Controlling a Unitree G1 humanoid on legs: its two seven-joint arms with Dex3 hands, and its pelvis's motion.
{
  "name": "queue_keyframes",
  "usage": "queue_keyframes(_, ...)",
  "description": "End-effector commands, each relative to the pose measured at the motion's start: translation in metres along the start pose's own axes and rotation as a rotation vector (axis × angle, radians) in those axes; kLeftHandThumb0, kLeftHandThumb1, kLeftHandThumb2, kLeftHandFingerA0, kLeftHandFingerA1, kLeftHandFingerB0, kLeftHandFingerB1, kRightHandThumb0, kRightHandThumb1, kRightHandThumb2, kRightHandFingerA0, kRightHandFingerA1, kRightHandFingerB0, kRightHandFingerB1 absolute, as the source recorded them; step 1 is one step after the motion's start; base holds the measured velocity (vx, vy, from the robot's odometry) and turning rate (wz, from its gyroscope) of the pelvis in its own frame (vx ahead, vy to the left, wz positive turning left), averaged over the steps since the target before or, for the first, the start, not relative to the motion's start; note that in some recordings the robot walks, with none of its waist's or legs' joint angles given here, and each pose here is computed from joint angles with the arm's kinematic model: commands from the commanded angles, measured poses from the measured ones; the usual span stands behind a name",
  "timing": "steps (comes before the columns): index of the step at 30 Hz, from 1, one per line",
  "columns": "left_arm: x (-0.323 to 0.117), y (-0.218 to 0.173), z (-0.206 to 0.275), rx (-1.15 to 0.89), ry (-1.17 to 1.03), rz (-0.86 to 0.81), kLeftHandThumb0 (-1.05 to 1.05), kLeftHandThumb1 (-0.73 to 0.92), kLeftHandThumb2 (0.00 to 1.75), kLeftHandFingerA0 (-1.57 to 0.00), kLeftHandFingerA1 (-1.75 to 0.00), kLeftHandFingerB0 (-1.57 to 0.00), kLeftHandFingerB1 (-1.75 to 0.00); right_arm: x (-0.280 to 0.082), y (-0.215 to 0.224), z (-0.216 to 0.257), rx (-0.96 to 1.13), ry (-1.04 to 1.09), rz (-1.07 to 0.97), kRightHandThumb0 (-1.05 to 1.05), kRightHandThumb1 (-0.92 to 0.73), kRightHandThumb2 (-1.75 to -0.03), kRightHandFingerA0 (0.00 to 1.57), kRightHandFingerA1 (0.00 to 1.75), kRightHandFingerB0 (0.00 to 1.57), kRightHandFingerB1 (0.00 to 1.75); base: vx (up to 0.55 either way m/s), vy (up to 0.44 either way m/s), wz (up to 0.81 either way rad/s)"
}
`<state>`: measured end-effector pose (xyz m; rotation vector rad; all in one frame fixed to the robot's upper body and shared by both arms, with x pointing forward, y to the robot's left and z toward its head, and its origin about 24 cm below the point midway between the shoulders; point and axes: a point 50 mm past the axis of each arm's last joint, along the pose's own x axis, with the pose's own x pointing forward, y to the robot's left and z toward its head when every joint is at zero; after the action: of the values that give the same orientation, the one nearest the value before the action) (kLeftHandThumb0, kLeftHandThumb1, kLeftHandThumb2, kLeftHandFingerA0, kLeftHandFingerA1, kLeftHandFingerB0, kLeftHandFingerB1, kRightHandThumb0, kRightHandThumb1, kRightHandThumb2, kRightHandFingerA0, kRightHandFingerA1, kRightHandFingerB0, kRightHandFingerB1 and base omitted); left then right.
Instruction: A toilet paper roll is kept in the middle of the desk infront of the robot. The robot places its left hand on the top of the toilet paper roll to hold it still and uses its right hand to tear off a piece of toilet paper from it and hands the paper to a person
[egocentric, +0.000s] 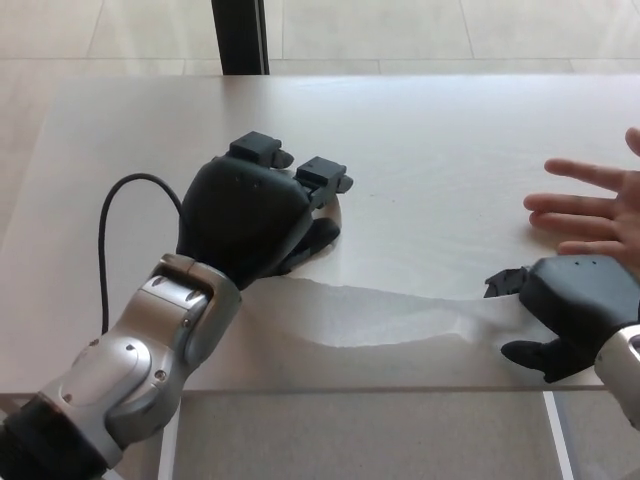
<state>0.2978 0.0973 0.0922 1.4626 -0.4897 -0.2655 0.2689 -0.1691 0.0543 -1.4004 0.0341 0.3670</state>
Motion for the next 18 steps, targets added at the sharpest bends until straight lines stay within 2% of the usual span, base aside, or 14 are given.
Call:
queue_keyframes(1, -0.038, -0.051, -0.010, 0.043, 0.010, -0.220, -0.50, 0.81, 0.63, -0.53, -0.60, -0.51, -0.49, -0.010, 0.003, -0.003, 0.078, 0.017, -0.351, -0.23, -0.69, -1.00, 0.88, 1.75, 0.67, 1.61, 0.00, 0.000, 0.00)
queue_keyframes(3, -0.040, -0.053, -0.009, 0.041, 0.008, -0.218, -0.49, 0.80, 0.63, -0.53, -0.61, -0.52, -0.50, -0.012, -0.001, 0.001, 0.253, 0.018, -0.408, -0.20, -0.64, -1.04, 0.91, 1.75, 0.74, 1.53, 0.00, 0.000, 0.00)
queue_keyframes(6, -0.041, -0.055, -0.009, 0.028, 0.011, -0.224, -0.50, 0.80, 0.63, -0.51, -0.62, -0.50, -0.50, -0.012, -0.002, 0.003, 0.422, 0.038, -0.449, -0.19, -0.64, -1.03, 0.92, 1.75, 0.75, 1.49, 0.00, 0.000, 0.00)
queue_keyframes(7, -0.041, -0.055, -0.009, 0.025, 0.012, -0.224, -0.51, 0.81, 0.64, -0.51, -0.63, -0.50, -0.51, -0.012, -0.002, 0.003, 0.449, 0.036, -0.457, -0.16, -0.59, -1.11, 0.91, 1.75, 0.74, 1.50, 0.00, 0.000, 0.00)
queue_keyframes(8, -0.041, -0.056, -0.009, 0.014, 0.017, -0.235, -0.51, 0.82, 0.64, -0.49, -0.62, -0.50, -0.50, -0.011, -0.005, 0.006, 0.598, 0.030, -0.478, -0.15, -0.49, -1.30, 0.91, 1.75, 0.73, 1.56, 0.00, 0.000, 0.00)
queue_keyframes(10, -0.041, -0.056, -0.009, 0.011, 0.020, -0.237, -0.51, 0.82, 0.64, -0.49, -0.62, -0.50, -0.50, -0.011, -0.006, 0.006, 0.647, 0.027, -0.485, -0.15, -0.49, -1.30, 0.91, 1.75, 0.73, 1.56, 0.00, 0.000, 0.00)
queue_keyframes(11, -0.042, -0.056, -0.009, 0.014, 0.019, -0.244, -0.51, 0.83, 0.64, -0.50, -0.63, -0.50, -0.50, -0.009, -0.011, 0.010, 0.768, 0.038, -0.487, -0.16, -0.44, -1.42, 0.93, 1.75, 0.80, 1.59, 0.00, 0.000, 0.00)
queue_keyframes(15, -0.043, -0.057, -0.010, 0.036, 0.019, -0.261, -0.51, 0.83, 0.65, -0.49, -0.62, -0.50, -0.49, -0.009, -0.021, 0.022, 0.952, -0.001, -0.508, -0.16, -0.40, -1.46, 0.91, 1.74, 0.79, 1.58, 0.00, 0.000, 0.00)
queue_keyframes(17, -0.044, -0.058, -0.010, 0.015, 0.022, -0.255, -0.50, 0.83, 0.65, -0.51, -0.63, -0.52, -0.50, -0.006, -0.026, 0.029, 1.114, 0.027, -0.523, -0.21, -0.37, -1.47, 0.96, 1.73, 0.86, 1.57, 0.00, 0.000, 0.00)
queue_keyframes(18, -0.045, -0.060, -0.010, 0.006, 0.026, -0.256, -0.49, 0.85, 0.65, -0.51, -0.63, -0.54, -0.51, -0.004, -0.032, 0.034, 1.253, 0.023, -0.533, -0.15, -0.36, -1.52, 1.03, 1.73, 0.92, 1.56, 0.00, 0.000, 0.00)
